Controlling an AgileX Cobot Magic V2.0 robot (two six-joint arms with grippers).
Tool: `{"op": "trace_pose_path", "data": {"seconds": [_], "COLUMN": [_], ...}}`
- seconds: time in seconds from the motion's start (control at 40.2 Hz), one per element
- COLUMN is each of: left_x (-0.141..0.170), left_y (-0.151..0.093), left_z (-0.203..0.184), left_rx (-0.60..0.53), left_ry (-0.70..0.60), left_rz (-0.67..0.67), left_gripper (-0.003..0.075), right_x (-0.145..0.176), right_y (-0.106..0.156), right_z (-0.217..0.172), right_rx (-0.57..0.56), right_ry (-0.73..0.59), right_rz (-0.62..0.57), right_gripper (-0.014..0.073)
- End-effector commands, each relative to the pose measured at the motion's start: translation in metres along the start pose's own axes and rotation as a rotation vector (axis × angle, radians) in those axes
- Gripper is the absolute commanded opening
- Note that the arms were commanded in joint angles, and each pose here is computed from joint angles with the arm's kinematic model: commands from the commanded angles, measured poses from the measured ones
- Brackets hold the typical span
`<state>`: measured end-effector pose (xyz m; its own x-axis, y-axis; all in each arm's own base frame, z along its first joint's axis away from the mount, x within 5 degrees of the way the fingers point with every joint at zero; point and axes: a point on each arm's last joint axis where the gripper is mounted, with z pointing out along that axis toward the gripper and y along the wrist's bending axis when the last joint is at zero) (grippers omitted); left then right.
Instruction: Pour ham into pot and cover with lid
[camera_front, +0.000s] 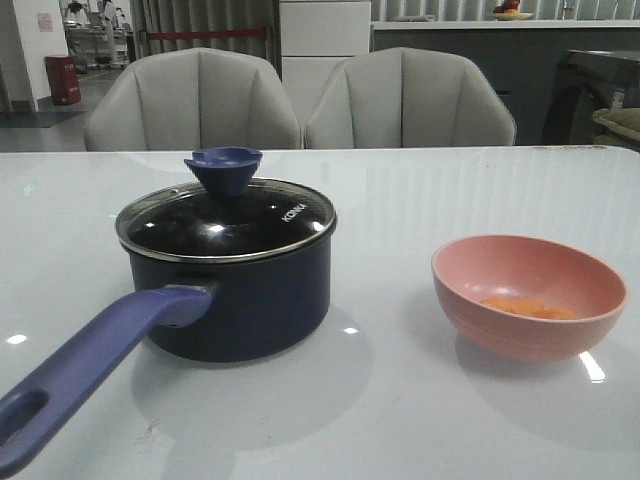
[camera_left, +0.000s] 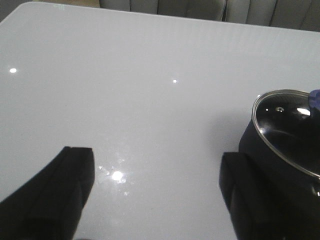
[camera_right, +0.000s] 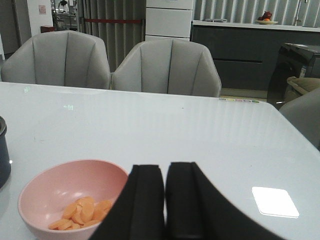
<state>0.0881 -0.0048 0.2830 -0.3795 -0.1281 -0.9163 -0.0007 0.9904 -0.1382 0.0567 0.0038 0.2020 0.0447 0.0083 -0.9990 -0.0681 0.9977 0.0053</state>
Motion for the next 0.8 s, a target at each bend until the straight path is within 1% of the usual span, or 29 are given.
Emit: {"op": "trace_pose_path", "data": {"seconds": [0.0, 0.075, 0.124, 0.199, 0.299, 0.423, 0.473, 0.572, 0.697, 0.771], "left_x": [-0.021, -0.029, -0.036, -0.046, -0.057, -0.077, -0.085, -0.1, -0.115, -0.12], "left_y": [-0.002, -0.004, -0.005, -0.006, -0.008, -0.012, -0.015, -0.024, -0.046, -0.065], "left_z": [-0.002, 0.001, 0.003, 0.007, 0.018, 0.036, 0.046, 0.064, 0.09, 0.105], "left_rx": [-0.001, -0.004, -0.005, -0.006, -0.004, 0.011, 0.028, 0.074, 0.146, 0.201], "left_ry": [-0.035, 0.008, 0.033, 0.062, 0.113, 0.173, 0.208, 0.283, 0.368, 0.407], "left_rz": [0.009, 0.017, 0.046, 0.061, 0.049, 0.018, -0.014, -0.052, -0.005, 0.035], "left_gripper": [0.0576, 0.0578, 0.0588, 0.0633, 0.0693, 0.0701, 0.0701, 0.0701, 0.0701, 0.0701], "right_x": [-0.006, -0.006, -0.006, -0.006, -0.006, -0.006, -0.006, -0.006, -0.006, -0.006], "right_y": [0.0, 0.0, 0.0, 0.0, 0.0, 0.0, 0.0, 0.0, 0.0, 0.0], "right_z": [-0.002, -0.002, -0.002, -0.002, -0.002, -0.002, -0.002, -0.002, -0.002, -0.002], "right_rx": [0.003, 0.003, 0.003, 0.003, 0.003, 0.003, 0.003, 0.003, 0.003, 0.003], "right_ry": [-0.095, -0.095, -0.095, -0.095, -0.095, -0.095, -0.095, -0.095, -0.096, -0.096], "right_rz": [-0.014, -0.014, -0.014, -0.014, -0.014, -0.014, -0.014, -0.014, -0.014, -0.014], "right_gripper": [0.0185, 0.0185, 0.0185, 0.0185, 0.0185, 0.0185, 0.0185, 0.0185, 0.0185, 0.0185]}}
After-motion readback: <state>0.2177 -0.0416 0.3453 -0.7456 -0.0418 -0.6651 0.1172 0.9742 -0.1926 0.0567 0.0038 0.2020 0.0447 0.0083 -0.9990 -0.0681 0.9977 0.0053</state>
